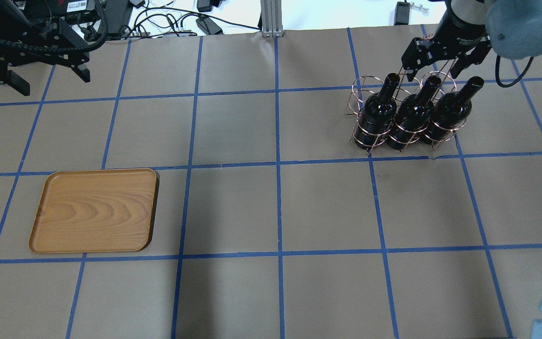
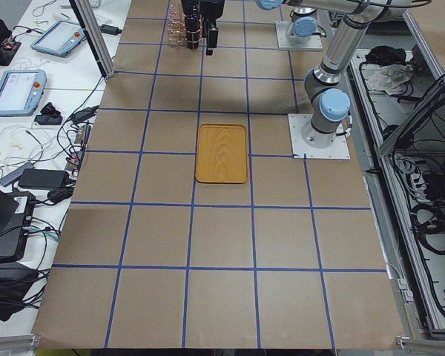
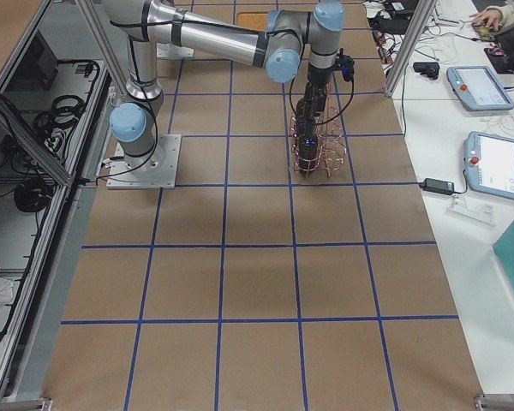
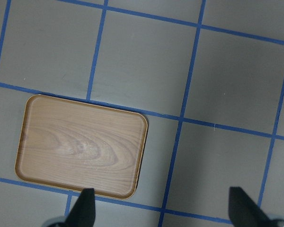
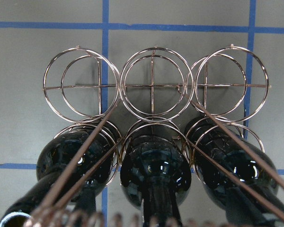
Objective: Take wine from basket and place on tray
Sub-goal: 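Lower the right gripper and grasp the middle dark wine bottle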
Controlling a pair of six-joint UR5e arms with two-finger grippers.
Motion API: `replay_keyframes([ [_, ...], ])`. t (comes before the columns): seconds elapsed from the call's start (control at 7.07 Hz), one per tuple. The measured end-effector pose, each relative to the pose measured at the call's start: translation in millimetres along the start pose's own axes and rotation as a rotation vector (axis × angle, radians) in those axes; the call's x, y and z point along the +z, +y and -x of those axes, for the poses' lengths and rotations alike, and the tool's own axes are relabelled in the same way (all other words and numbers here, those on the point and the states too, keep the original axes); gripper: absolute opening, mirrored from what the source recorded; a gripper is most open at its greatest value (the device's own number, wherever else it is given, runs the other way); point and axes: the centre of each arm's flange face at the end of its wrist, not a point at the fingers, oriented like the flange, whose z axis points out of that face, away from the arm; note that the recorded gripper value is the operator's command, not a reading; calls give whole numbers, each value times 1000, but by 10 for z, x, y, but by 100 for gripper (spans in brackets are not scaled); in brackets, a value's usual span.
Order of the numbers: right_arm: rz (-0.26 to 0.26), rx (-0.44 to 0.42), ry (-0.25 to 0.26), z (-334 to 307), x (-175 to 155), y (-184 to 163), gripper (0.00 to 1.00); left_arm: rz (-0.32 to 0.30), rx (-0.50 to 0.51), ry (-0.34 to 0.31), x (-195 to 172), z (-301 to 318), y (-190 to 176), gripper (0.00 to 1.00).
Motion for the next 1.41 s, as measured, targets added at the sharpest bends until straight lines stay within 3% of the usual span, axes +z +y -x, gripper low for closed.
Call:
replay_keyframes([
  [0.42,40,-3,-5,29,58,34,59,0,3,0,0,0,8,100],
  [0.71,66,-6,-3,16,79,62,47,1,3,0,7,0,4,100],
  [0.85,79,-11,4,4,81,76,32,1,3,0,8,0,4,100],
  [1.41,78,-14,-1,-6,62,54,23,3,3,0,12,0,6,100],
])
